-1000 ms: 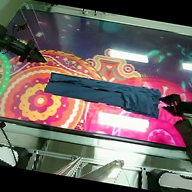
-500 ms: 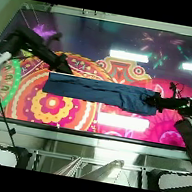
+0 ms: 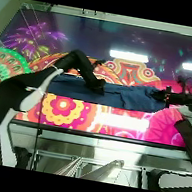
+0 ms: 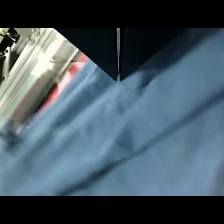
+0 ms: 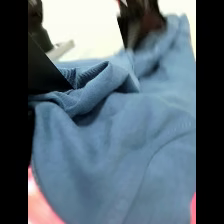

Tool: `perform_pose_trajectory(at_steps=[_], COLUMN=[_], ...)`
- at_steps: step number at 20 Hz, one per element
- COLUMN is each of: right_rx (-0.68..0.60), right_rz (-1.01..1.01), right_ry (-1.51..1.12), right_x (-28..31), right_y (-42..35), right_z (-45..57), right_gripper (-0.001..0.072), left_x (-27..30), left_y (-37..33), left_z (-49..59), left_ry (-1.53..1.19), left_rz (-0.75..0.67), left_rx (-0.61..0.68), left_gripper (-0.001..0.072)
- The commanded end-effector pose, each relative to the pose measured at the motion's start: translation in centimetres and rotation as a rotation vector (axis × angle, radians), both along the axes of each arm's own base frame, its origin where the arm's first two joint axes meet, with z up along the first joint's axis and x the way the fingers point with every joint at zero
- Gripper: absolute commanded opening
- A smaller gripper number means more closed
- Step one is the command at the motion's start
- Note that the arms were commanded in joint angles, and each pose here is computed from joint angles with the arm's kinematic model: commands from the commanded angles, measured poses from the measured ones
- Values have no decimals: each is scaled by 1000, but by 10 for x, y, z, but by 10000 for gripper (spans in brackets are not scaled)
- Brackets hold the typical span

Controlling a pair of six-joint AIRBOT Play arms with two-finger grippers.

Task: Fold the shirts.

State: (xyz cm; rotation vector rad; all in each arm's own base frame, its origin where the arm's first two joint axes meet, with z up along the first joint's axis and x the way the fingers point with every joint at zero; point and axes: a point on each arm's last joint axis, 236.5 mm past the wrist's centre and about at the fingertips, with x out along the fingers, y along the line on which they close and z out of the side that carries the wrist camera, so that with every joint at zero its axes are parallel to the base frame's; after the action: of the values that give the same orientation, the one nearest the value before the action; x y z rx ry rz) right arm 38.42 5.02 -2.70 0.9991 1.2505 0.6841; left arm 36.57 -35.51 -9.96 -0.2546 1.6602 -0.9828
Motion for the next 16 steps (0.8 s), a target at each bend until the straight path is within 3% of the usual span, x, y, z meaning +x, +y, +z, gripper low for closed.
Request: perform_pose_trajectory(at_steps=[1,5,8,12,13,16], right_rx=[44,36,32,111,136,49], right_rz=[20,1,31,126,158,150], right_ry=[-45,-82,-116,-256,-278,-319], right_x=[-4,0,-1,8,6,3], right_y=[-20,-32,-5,122,166,294], right_z=[42,77,103,160,166,127], right_gripper=[20,20,20,20,21,21], left_x=[-19,-21,-2,30,26,5], left_y=[-38,-77,-22,136,165,237], left_z=[-23,25,84,121,129,134], left_ry=[52,25,-103,-194,-189,-147], left_rz=[-60,-110,-166,20,70,277], left_rx=[19,-121,-74,154,146,127], left_gripper=[22,21,17,17,17,18])
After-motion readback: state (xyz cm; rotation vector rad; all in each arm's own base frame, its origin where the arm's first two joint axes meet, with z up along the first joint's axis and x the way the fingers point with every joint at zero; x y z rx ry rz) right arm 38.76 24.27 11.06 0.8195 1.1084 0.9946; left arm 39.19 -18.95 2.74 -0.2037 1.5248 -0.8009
